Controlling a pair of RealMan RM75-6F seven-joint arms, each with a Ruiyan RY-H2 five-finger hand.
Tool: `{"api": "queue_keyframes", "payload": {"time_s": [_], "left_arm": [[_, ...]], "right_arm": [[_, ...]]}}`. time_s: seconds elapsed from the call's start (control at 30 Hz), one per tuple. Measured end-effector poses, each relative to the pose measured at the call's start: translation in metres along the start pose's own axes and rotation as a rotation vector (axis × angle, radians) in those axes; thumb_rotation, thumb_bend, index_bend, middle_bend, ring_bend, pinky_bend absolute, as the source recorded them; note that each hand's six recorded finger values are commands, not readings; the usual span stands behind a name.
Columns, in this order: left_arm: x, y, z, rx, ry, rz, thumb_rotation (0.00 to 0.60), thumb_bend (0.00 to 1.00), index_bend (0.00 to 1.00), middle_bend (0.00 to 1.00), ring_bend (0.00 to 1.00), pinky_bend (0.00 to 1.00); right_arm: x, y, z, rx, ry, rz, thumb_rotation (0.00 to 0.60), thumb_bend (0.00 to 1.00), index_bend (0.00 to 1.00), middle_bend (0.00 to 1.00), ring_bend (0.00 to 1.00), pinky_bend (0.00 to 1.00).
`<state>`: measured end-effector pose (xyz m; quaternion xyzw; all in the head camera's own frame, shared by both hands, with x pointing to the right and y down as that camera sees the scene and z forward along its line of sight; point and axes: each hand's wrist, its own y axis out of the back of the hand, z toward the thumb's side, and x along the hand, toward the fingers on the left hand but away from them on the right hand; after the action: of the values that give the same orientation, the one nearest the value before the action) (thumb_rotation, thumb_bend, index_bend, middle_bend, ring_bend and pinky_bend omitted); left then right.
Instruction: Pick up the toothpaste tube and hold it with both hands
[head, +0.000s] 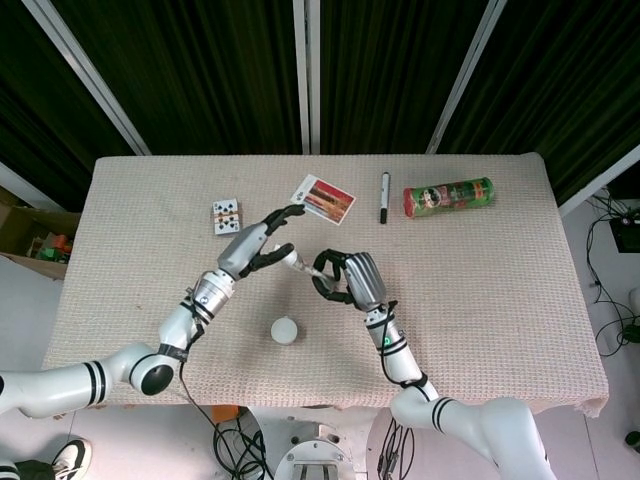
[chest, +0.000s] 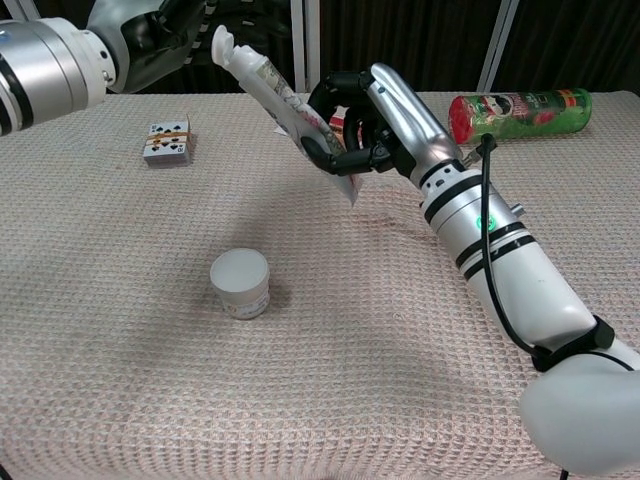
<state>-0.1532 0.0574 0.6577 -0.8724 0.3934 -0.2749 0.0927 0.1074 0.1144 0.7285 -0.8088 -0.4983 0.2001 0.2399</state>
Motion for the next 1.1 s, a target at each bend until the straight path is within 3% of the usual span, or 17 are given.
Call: {"api": "queue_keyframes", "payload": {"time_s": [0.43,1.1], "left_arm": [[0.004,-0.014,0.004,0.014,-0.013,-0.022,0.0,0.0,0.09,0.12,0.06,0.16],[0.008,-0.03,0.008,0.148,-0.067,-0.015,0.0,0.0,0.09,0.12,0.06,0.16]], "right_arm": [[-0.003,-0.01,0.001,-0.003,-0.01,0.018,0.6,0.61,0.96,0.82,0.72,0.9],[-0.005,-0.016,0.005,-0.021,-0.014,0.014,0.6,0.62,0.96,0.82,0.72,0.9]]}}
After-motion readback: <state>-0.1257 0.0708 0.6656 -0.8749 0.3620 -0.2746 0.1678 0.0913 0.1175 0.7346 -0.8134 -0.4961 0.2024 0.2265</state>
